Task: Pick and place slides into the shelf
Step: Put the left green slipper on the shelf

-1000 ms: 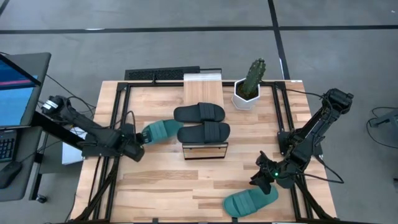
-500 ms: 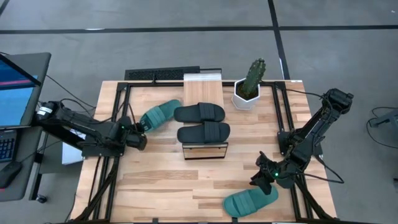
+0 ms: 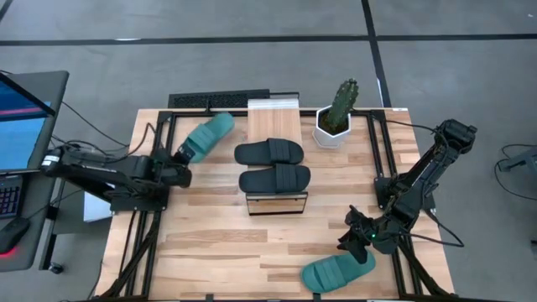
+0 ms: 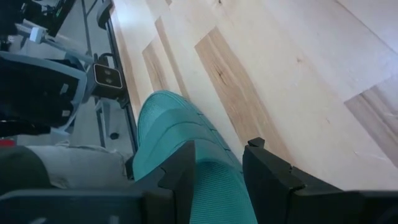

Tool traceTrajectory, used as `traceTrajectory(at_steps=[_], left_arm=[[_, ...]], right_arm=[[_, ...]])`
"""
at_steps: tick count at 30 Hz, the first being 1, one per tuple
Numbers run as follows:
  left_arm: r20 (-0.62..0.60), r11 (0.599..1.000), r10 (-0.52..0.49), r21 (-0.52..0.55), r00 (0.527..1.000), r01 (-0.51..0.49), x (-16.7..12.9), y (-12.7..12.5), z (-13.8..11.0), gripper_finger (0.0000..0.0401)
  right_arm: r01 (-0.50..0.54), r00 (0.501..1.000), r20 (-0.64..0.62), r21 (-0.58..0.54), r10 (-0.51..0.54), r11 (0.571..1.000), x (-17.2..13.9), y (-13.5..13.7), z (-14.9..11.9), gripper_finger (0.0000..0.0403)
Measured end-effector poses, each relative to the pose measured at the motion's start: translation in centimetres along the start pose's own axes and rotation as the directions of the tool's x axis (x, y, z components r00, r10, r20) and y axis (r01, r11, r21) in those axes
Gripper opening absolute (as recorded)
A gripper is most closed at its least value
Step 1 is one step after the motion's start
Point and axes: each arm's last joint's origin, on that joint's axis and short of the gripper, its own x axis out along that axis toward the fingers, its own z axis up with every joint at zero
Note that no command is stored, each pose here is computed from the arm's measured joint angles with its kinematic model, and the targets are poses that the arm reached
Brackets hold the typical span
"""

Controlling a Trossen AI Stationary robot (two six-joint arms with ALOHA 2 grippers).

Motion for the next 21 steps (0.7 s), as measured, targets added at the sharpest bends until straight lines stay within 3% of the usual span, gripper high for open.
traceTrajectory(at_steps=[3, 8, 14, 21], left_arm=[[0.038, 0.999, -0.041, 0.0, 0.998, 0.041, -0.9, -1.0, 0.9, 0.0007], [0.11, 0.995, -0.021, 0.099, 0.994, 0.01, -3.9, -3.1, 3.5, 0.0007], [0.16, 0.981, -0.121, 0.173, 0.98, 0.093, -7.8, -6.3, 6.4, 0.0007], [0.16, 0.966, -0.193, 0.207, 0.968, 0.158, -9.9, -8.5, 8.0, 0.0007]], right_arm=[[0.0, 1.0, 0.0, -0.006, 0.0, 1.0, 0.0, 0.0, 0.0, 0.0121], [0.002, 1.0, 0.002, -0.024, -0.002, 1.0, 0.0, 0.0, 0.0, 0.012], [0.01, 1.0, 0.005, -0.034, -0.01, 0.999, 0.0, -0.1, 0.0, 0.012], [0.017, 1.0, 0.014, -0.027, -0.017, 0.999, 0.1, -0.2, 0.2, 0.012]])
